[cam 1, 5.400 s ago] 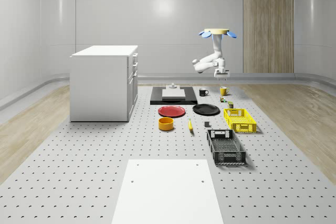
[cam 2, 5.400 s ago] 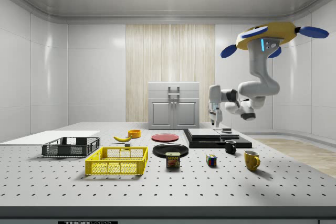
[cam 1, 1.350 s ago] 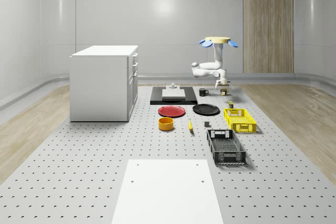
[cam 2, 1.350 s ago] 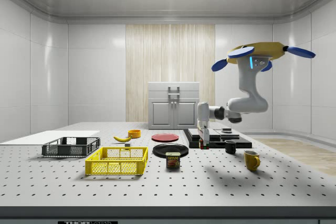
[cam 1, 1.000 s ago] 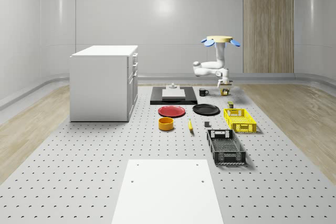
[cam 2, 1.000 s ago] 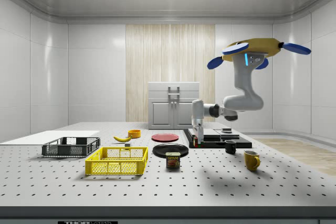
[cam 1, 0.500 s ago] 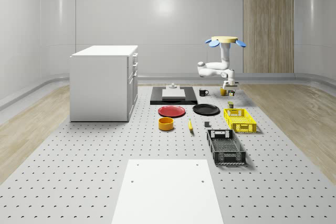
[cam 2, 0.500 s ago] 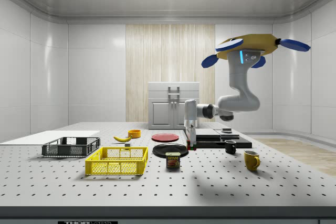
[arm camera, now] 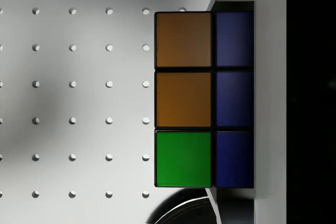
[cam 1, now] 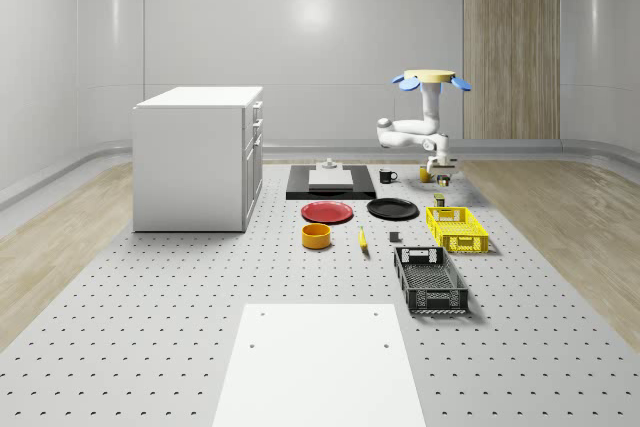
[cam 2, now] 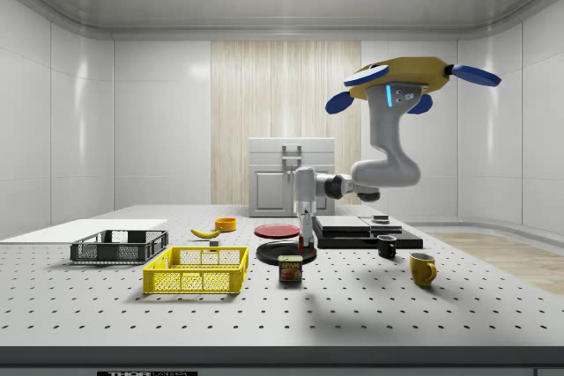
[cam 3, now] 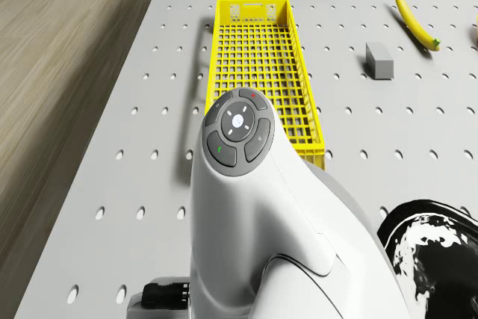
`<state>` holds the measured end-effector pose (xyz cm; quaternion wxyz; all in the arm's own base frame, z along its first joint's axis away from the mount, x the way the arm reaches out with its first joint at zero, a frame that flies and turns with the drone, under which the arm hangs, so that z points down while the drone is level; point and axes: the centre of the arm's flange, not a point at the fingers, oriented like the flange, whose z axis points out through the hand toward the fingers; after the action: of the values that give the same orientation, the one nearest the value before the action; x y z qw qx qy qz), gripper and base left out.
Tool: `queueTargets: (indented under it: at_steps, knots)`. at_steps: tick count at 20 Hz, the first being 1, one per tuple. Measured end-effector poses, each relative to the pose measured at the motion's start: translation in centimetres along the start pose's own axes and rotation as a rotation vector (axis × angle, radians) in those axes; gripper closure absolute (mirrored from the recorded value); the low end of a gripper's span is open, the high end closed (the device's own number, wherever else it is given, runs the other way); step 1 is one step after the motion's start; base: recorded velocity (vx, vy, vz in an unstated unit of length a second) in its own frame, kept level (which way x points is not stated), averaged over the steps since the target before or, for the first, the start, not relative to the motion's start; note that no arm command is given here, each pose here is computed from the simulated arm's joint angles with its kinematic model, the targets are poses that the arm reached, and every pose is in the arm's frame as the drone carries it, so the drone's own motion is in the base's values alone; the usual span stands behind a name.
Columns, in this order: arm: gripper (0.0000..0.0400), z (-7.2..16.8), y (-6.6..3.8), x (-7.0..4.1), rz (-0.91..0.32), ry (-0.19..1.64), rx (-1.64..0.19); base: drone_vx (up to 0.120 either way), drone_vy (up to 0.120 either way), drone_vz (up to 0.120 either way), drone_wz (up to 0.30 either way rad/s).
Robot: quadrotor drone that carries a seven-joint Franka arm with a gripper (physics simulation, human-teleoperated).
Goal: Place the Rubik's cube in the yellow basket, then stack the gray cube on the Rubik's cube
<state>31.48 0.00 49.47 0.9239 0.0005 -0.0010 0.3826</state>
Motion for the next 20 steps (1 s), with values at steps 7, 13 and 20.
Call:
queueTargets:
  at_steps: [7, 13, 20]
  knots:
    - [0.0075, 0.0, 0.0, 0.0, 0.0, 0.0, 0.0, 0.12, 0.0, 0.0, 0.0]
    - [0.0075, 0.0, 0.0, 0.0, 0.0, 0.0, 0.0, 0.12, 0.0, 0.0, 0.0]
    - [0.0075, 0.0, 0.0, 0.0, 0.0, 0.0, 0.0, 0.12, 0.0, 0.0, 0.0]
